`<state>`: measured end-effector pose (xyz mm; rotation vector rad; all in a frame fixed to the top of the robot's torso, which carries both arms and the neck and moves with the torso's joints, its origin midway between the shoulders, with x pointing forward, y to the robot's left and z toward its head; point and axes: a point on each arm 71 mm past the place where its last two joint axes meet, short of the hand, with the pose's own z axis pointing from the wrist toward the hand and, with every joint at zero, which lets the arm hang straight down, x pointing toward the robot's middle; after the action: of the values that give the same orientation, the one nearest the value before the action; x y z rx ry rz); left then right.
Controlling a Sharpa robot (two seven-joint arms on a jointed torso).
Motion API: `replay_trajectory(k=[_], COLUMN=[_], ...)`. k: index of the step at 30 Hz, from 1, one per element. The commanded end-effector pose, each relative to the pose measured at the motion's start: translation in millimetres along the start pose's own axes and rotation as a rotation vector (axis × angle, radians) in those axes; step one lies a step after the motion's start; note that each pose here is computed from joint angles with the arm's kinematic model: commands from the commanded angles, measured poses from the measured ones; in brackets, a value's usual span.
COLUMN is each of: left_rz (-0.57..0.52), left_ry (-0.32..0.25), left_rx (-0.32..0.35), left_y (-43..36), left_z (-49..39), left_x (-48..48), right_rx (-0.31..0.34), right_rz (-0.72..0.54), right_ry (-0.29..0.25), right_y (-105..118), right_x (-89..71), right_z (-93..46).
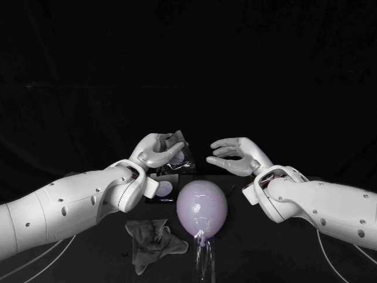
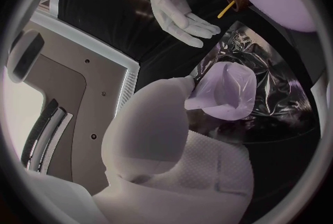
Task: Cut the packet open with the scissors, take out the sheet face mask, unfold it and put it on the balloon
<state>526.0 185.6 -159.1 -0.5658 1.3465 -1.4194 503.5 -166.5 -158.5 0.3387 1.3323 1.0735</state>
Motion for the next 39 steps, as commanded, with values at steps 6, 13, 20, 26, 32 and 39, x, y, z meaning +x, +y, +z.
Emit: replay_trajectory(k=[6,13,20,26,32,39], left_rz=[0.363,0.560,0.697,0.750,0.764,0.763], left_ry=[0.097,0.130,0.146,0.136,0.126,0.123], left_rx=[0.173,0.212,0.209,0.199,0.195,0.197], left_y=[-8.6,-7.6,-5.8,-5.4,-6.3,-8.1], left_z=[4.0,9.9,15.5,18.0,18.5,17.7], left_x=[-4.3,-8.7,-10.3,-10.1,-9.1,-7.1], right_rx=[-0.032,-0.030,-0.017,-0.009,-0.058,-0.117], right_rz=[0.027,-0.085,-0.214,-0.309,-0.352,-0.372], right_ry=[0.058,0.189,0.267,0.280,0.225,0.183], right_y=[13,34,59,74,88,98], right_x=[-28.8,-39.2,-33.6,-22.0,-16.1,-11.3], right_z=[13.8,32.3,46.8,52.0,54.4,54.0])
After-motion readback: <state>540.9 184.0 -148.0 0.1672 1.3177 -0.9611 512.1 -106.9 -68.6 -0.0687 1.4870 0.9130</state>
